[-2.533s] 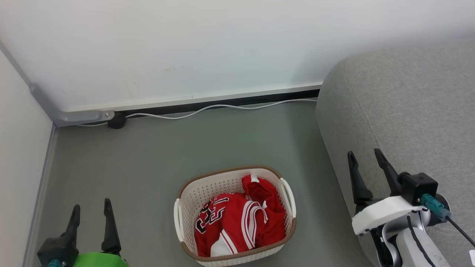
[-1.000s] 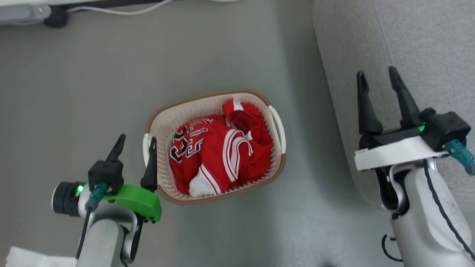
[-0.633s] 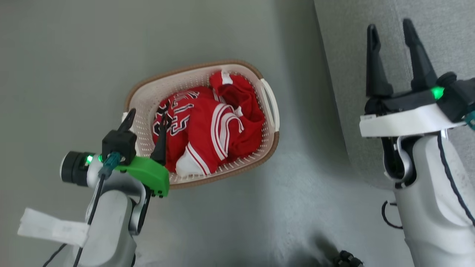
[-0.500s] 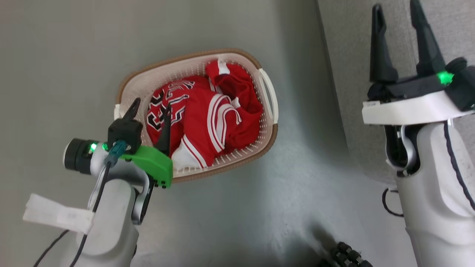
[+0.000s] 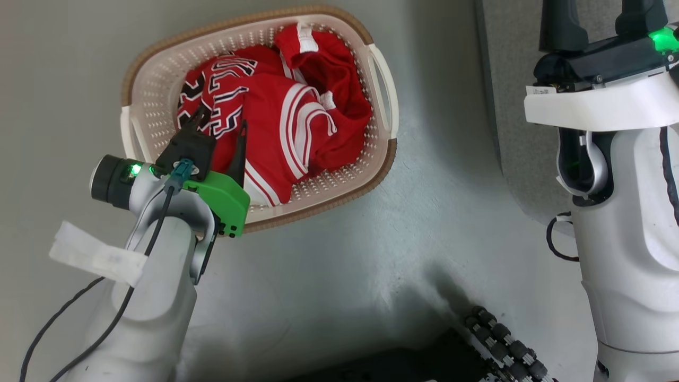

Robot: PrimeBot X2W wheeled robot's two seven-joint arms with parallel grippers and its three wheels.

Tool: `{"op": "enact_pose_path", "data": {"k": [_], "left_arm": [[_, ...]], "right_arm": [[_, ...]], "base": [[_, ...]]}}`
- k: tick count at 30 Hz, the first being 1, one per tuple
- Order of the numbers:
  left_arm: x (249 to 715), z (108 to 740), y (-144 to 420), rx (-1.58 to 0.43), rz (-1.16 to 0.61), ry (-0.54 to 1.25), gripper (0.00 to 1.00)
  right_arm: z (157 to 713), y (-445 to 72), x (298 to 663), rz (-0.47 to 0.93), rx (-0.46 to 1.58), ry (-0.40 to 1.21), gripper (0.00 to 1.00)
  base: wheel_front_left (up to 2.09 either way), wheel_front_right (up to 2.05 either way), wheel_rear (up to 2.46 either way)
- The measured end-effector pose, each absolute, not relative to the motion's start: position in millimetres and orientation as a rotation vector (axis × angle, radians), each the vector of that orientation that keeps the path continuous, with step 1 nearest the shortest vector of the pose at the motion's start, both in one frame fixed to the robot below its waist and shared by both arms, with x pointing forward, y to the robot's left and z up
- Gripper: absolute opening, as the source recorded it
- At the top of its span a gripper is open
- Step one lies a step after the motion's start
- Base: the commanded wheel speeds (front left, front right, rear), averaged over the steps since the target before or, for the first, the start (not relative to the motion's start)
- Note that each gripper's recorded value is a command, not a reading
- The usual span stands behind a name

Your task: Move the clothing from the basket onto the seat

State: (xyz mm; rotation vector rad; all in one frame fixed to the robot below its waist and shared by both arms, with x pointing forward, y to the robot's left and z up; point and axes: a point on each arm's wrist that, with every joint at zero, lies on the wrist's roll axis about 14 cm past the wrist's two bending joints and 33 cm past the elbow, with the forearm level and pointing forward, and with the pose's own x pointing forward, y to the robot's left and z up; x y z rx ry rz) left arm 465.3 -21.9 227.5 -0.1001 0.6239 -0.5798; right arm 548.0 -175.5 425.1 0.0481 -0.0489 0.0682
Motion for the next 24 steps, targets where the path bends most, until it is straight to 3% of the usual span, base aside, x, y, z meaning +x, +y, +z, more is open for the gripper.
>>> {"op": "enact_pose_path", "data": {"k": [24], "left_arm": [[457,149,-40,-0.047,-0.65,0.793,1.0]], "right_arm": [[383,-184,556,0.047,0.046,0.029,1.0]], "base": [[0.0,0.0,0.0]]}}
